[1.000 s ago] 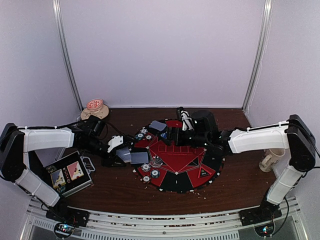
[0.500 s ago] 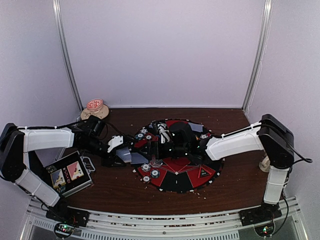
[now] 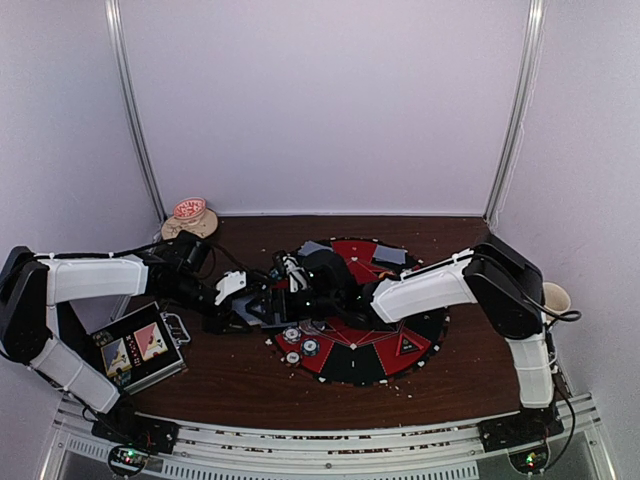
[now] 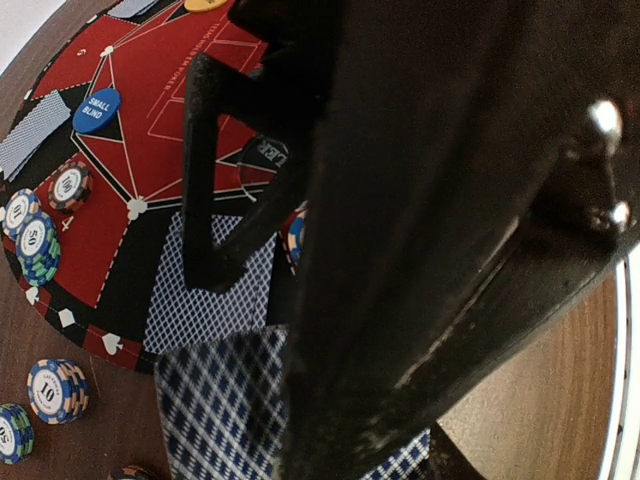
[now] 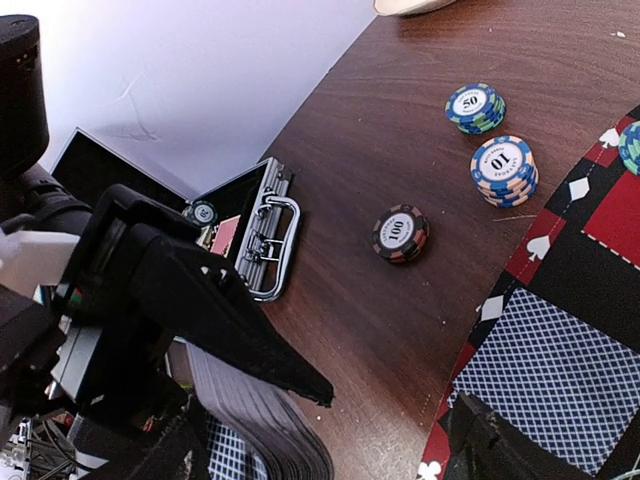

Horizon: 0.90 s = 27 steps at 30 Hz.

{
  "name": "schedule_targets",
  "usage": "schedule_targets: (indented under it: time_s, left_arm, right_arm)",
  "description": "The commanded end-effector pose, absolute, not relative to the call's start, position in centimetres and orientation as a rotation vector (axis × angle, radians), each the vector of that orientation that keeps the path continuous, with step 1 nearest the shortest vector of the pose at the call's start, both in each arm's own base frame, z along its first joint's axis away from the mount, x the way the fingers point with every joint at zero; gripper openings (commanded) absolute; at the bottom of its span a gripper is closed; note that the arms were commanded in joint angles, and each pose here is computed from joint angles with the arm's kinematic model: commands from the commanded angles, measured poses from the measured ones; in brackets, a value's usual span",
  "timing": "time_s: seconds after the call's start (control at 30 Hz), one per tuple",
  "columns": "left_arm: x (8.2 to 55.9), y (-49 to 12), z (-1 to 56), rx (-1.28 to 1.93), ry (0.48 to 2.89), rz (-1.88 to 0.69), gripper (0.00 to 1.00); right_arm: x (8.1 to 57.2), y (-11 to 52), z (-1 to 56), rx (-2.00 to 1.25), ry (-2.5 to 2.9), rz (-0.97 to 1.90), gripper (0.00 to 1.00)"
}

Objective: Distribute texas hold em gaming equipment
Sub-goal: Pick up the poker card from the face-down deck piles.

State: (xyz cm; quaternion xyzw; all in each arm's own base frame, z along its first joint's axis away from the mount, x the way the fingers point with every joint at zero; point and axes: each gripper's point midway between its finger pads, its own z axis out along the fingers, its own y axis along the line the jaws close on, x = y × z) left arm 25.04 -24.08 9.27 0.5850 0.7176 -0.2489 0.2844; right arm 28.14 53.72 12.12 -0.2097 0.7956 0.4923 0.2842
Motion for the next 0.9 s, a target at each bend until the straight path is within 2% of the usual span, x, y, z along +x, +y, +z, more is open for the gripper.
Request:
schedule_targets:
  time_s: [0.0,0.23,0.53,0.87]
  left_arm:
    - [25.0,-24.4,10.1,1.569,1.870,-0.677,0.45]
    - [25.0,-24.4,10.2,1.569,1.868,-0.677,0.45]
    - [25.0,-24.3,10.2,1.568,1.869,-0.674,0.45]
    - [25.0,-24.3,10.1,1.569,1.870,-0.675,0.45]
  right_arm:
    - [28.4,54.9,12.3,-0.557,2.120,1.337,0.83]
    - [29.0,55.2,11.5,-0.531,2.148,1.314,0.74]
    - [29.9,53.1,10.9,-0.490,2.171,1.241,0.55]
    - [30.5,51.3,12.5,-0.470,2.143,1.222,0.44]
